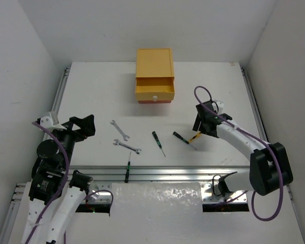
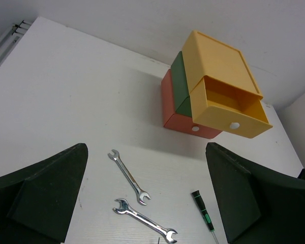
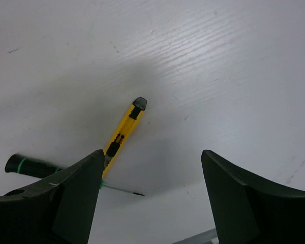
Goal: Sort the tools into containers
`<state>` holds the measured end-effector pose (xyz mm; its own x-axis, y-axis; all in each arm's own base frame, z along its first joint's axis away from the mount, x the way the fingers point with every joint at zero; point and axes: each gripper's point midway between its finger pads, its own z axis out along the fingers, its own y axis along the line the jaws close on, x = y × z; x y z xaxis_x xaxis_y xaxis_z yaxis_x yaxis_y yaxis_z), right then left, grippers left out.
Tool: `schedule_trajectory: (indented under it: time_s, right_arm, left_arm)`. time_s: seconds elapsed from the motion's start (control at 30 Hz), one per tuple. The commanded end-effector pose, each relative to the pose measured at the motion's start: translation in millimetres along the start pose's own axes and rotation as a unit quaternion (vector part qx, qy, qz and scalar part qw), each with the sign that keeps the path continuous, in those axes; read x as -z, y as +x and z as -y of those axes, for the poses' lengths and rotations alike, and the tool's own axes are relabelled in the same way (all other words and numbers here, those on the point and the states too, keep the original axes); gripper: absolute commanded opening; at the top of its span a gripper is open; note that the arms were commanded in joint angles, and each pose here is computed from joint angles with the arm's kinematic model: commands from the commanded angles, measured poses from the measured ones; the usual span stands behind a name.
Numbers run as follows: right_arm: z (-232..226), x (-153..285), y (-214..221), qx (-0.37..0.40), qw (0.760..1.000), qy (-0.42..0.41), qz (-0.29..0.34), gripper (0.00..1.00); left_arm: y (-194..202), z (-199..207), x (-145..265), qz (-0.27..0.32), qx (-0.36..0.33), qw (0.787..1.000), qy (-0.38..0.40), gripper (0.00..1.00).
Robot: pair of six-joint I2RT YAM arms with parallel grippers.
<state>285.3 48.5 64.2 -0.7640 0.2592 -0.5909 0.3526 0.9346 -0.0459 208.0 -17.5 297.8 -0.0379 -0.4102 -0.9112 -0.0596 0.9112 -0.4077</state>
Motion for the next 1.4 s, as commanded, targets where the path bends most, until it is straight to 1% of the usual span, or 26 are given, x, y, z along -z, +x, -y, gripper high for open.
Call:
schedule_trajectory:
  time_s: [0.0, 0.07, 0.2, 0.33, 0.4, 0.47, 0.57, 0.63, 0.67, 0.77, 0.8, 0.87, 0.9, 0.93, 1.0, 1.07, 1.2, 1.27, 1.3, 1.33, 1.37]
  right_arm:
    - [-20, -12, -17, -0.112, 0.993, -0.014, 0.041, 0.77]
    - [-22, -21, -12, -0.126, 0.991, -0.008, 0.033, 0.75]
    - [-32, -40, -4, -0.129, 0.992, 0.002, 0.008, 0.70]
    - [-35, -48, 3, -0.139, 0.990, 0.011, -0.009, 0.66]
    - [-32, -52, 15, -0.150, 0.988, 0.019, -0.020, 0.63]
    - [-29, -54, 25, -0.167, 0.985, 0.021, -0.022, 0.58]
    - [-26, -58, 34, -0.177, 0.983, 0.028, -0.029, 0.44]
    - [-26, -61, 38, -0.177, 0.983, 0.033, -0.037, 0.43]
    - [-25, -63, 41, -0.178, 0.982, 0.038, -0.042, 0.40]
    - [-26, -67, 46, -0.184, 0.981, 0.037, -0.047, 0.39]
    - [-26, -68, 50, -0.182, 0.981, 0.038, -0.052, 0.37]
    - [-27, -70, 50, -0.185, 0.980, 0.040, -0.054, 0.28]
    - [-27, -70, 50, -0.186, 0.980, 0.041, -0.056, 0.22]
    - [-28, -69, 49, -0.189, 0.980, 0.038, -0.055, 0.20]
    - [-28, -67, 44, -0.194, 0.979, 0.036, -0.047, 0.19]
    - [-30, -60, 32, -0.198, 0.979, 0.028, -0.031, 0.13]
    - [-26, -38, -1, -0.193, 0.981, 0.024, 0.012, 0.11]
    - [-26, -19, -25, -0.199, 0.979, 0.002, 0.048, 0.10]
    - [-26, -12, -33, -0.181, 0.982, -0.010, 0.063, 0.09]
    - [-36, -4, -41, -0.177, 0.980, -0.046, 0.074, 0.08]
    - [-39, 10, -52, -0.149, 0.981, -0.079, 0.096, 0.06]
  left_arm:
    - [-10, 2, 0, 0.021, 0.004, 1.000, 0.005, 1.00]
    - [-9, 3, -1, 0.018, 0.004, 1.000, 0.006, 1.00]
    - [-9, 3, -1, 0.017, 0.003, 1.000, 0.006, 1.00]
    - [-9, 3, -1, 0.018, 0.003, 1.000, 0.007, 1.00]
    - [-10, 4, 0, 0.019, 0.003, 1.000, 0.008, 1.00]
    - [-10, 4, 0, 0.020, 0.004, 1.000, 0.009, 1.00]
    - [-10, 4, 1, 0.020, 0.004, 1.000, 0.010, 1.00]
    - [-9, 4, 0, 0.019, 0.003, 1.000, 0.010, 1.00]
    - [-9, 4, 0, 0.019, 0.003, 1.000, 0.010, 1.00]
    - [-10, 4, 1, 0.022, 0.004, 1.000, 0.009, 1.00]
    - [-10, 4, 2, 0.022, 0.004, 1.000, 0.010, 1.00]
    - [-11, 4, 2, 0.023, 0.004, 1.000, 0.010, 1.00]
    - [-11, 3, 1, 0.022, 0.004, 1.000, 0.008, 1.00]
    - [-11, 4, 2, 0.023, 0.004, 1.000, 0.009, 1.00]
    - [-10, 4, 1, 0.021, 0.005, 1.000, 0.010, 1.00]
    - [-9, 4, 1, 0.018, 0.004, 1.000, 0.009, 1.00]
    - [-8, 5, 0, 0.015, 0.004, 1.000, 0.010, 1.00]
    - [-8, 5, 1, 0.016, 0.005, 1.000, 0.010, 1.00]
    - [-7, 5, 1, 0.015, 0.004, 1.000, 0.010, 1.00]
    - [-7, 5, 1, 0.015, 0.004, 1.000, 0.009, 1.00]
    - [-7, 5, 1, 0.015, 0.005, 1.000, 0.009, 1.00]
